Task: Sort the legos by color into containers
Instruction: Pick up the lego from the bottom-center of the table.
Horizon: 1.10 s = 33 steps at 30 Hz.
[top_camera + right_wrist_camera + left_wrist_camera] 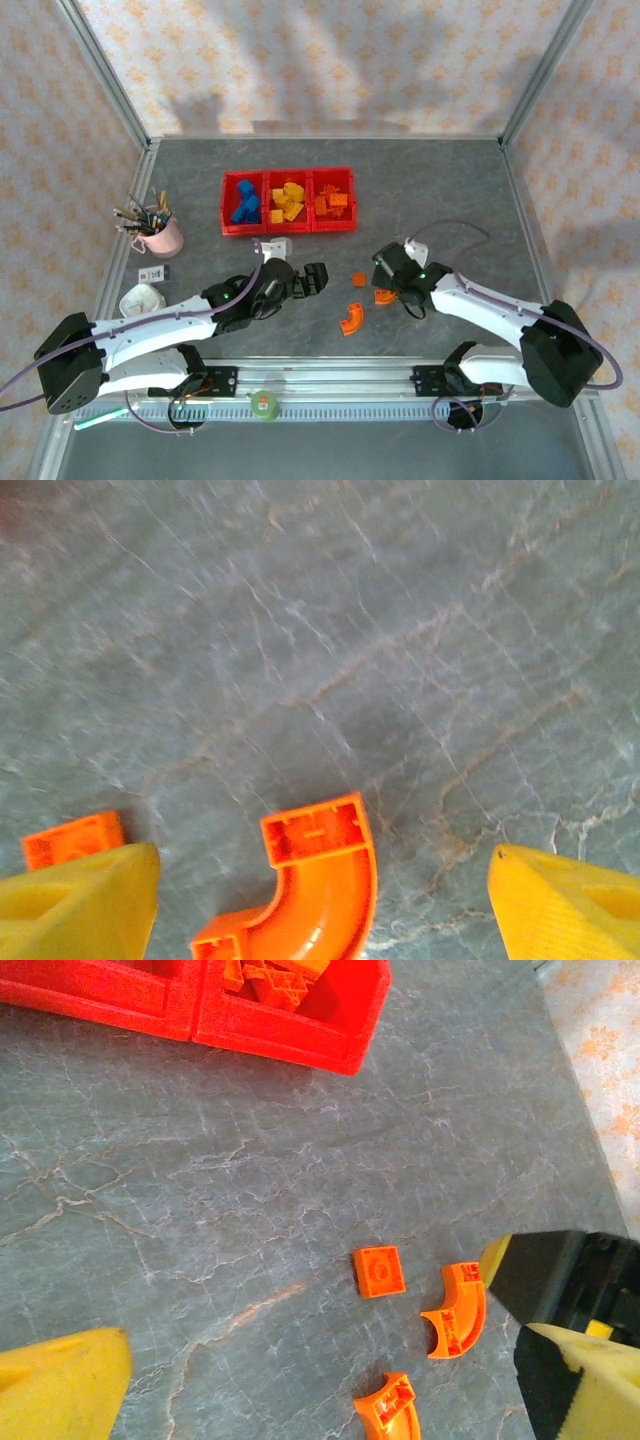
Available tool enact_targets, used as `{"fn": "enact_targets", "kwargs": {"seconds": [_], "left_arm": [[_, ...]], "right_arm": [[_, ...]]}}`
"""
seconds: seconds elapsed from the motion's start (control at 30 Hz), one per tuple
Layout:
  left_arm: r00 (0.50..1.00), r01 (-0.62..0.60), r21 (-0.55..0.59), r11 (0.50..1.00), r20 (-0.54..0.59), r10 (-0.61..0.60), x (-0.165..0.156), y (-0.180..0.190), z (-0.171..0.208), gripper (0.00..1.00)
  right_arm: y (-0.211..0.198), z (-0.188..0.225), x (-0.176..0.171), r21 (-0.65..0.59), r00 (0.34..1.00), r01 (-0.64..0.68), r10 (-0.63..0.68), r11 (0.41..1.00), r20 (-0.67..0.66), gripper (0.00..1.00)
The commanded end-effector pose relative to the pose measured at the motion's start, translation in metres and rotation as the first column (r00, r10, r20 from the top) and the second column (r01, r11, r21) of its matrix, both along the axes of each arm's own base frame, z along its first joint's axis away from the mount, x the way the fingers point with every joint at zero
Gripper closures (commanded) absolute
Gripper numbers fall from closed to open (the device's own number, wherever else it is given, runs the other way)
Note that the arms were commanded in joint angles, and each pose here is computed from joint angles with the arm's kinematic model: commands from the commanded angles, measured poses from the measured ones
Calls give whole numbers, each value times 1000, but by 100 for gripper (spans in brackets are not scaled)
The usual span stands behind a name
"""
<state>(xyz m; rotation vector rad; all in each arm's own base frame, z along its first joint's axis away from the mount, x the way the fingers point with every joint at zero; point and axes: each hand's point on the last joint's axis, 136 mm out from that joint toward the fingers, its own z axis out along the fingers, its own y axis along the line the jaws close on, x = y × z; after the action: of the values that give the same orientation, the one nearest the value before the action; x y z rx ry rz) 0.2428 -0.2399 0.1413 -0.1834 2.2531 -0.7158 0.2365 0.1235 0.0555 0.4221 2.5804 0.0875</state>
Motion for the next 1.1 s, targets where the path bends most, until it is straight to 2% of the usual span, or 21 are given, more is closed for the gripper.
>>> {"fn": "enact_targets", "kwargs": {"seconds": [0.0,0.27,0.7,1.07], "left_arm": [[1000,-20,-21,1000,19,20,4,-5,4,1],[1000,-15,-11,1000,9,15,6,-10,0,1],[1000,-14,1,1000,4,14,8,-13,-4,1],[1000,-16,0,1000,16,16,10,-13,2,1]], "right_arm": [[-6,-8,1,-31,998,57,-57,998,8,16],[-3,-18,16,-95,1000,18,-16,995,17,26],[-2,-41,19,-79,999,-39,36,996,-40,49],[-1,-28,23,-77,998,-61,60,995,-6,67]]}}
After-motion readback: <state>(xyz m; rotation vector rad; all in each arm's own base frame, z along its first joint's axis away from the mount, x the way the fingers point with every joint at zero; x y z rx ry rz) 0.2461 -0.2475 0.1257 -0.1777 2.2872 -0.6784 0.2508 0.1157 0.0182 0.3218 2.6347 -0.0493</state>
